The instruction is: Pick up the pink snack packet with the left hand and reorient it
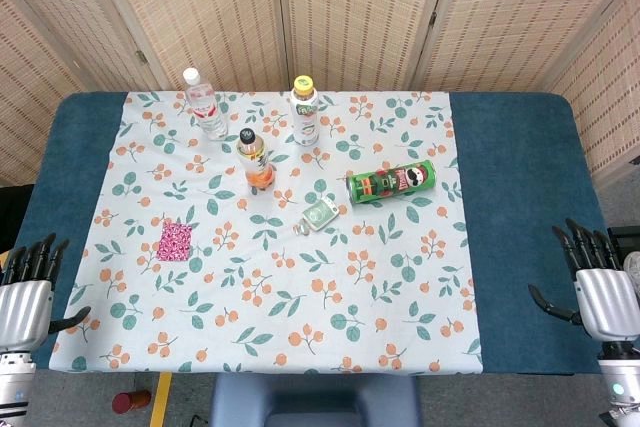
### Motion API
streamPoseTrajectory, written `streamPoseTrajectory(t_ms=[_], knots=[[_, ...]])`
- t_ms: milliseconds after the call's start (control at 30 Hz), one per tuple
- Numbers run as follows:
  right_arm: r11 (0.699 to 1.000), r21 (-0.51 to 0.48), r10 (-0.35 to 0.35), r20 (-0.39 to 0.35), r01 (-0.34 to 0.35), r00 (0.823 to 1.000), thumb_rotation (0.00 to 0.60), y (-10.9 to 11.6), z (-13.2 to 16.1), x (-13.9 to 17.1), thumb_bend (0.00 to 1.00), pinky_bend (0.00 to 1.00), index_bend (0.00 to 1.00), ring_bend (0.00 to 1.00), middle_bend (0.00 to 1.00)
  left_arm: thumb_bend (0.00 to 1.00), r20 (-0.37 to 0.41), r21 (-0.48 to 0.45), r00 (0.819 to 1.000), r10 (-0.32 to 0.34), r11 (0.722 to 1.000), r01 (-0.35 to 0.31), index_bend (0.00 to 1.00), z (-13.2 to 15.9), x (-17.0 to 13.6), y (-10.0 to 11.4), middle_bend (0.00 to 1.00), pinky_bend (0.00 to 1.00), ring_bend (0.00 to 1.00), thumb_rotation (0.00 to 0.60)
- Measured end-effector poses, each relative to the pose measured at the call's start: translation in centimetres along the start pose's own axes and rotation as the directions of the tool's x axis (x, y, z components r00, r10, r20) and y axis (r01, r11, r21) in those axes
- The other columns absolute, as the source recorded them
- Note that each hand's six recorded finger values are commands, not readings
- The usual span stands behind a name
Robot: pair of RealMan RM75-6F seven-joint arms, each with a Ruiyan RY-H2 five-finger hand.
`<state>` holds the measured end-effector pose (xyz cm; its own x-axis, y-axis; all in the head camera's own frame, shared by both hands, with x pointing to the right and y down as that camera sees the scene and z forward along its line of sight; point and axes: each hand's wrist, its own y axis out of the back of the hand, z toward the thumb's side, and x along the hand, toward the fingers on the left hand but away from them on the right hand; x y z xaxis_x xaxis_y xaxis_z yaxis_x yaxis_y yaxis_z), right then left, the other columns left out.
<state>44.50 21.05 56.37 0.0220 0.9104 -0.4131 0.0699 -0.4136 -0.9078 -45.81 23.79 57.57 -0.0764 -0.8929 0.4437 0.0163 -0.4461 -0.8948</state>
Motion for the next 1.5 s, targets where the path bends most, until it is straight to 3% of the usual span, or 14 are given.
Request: streamPoseTrajectory(t_ms=[333, 567, 767, 1000, 1300, 1367, 1500], knots=[[1.0, 0.012, -0.023, 0.001, 0.023, 1.0, 0.348, 0.8, -0.1, -0.3, 0.34, 0.0, 0.0, 0.0, 0.0, 0.12, 0.063, -0.021, 0.998, 0.004, 1.0, -0.003, 0.06, 1.5, 1.5, 0.3, 0.0, 0.0, 0.0, 0.6], [0.999, 0.017, -0.039, -0.003, 0.039, 0.999, 0.349, 1.8, 0.0, -0.5, 0.34, 0.0, 0.0, 0.0, 0.0, 0.12, 0.147, -0.075, 0.989, -0.033, 0.996, 0.044, 0.11, 3.6, 3.9, 0.1, 0.0, 0.0, 0.0, 0.6], [0.999, 0.021, -0.042, -0.008, 0.043, 0.999, 0.35, 2.4, 0.3, -0.6, 0.34, 0.0, 0.0, 0.0, 0.0, 0.12, 0.241, -0.092, 0.965, -0.105, 0.987, 0.13, 0.15, 6.3, 6.7, -0.7, 0.0, 0.0, 0.0, 0.6], [0.999, 0.018, -0.032, -0.002, 0.032, 0.999, 0.348, 2.2, 0.2, -0.5, 0.34, 0.0, 0.0, 0.0, 0.0, 0.12, 0.297, -0.074, 0.931, -0.214, 0.966, 0.246, 0.17, 8.7, 9.3, -2.5, 0.0, 0.0, 0.0, 0.6], [1.0, 0.013, -0.027, -0.001, 0.027, 1.0, 0.35, 2.1, 0.2, -0.4, 0.34, 0.0, 0.0, 0.0, 0.0, 0.14, 0.256, -0.046, 0.899, -0.355, 0.924, 0.378, 0.23, 9.5, 11.0, -5.3, 0.0, 0.0, 0.0, 0.599], [1.0, 0.011, -0.024, 0.001, 0.024, 1.0, 0.35, 2.0, 0.1, -0.3, 0.34, 0.0, 0.0, 0.0, 0.0, 0.19, 0.24, -0.045, 0.892, -0.384, 0.913, 0.406, 0.23, 9.5, 11.2, -5.8, 0.0, 0.0, 0.0, 0.567], [1.0, 0.007, -0.019, 0.003, 0.019, 1.0, 0.349, 1.8, 0.0, -0.3, 0.34, 0.0, 0.0, 0.0, 0.0, 0.25, 0.215, -0.042, 0.886, -0.411, 0.902, 0.429, 0.23, 9.7, 11.5, -6.9, 0.0, 0.0, 0.0, 0.407]])
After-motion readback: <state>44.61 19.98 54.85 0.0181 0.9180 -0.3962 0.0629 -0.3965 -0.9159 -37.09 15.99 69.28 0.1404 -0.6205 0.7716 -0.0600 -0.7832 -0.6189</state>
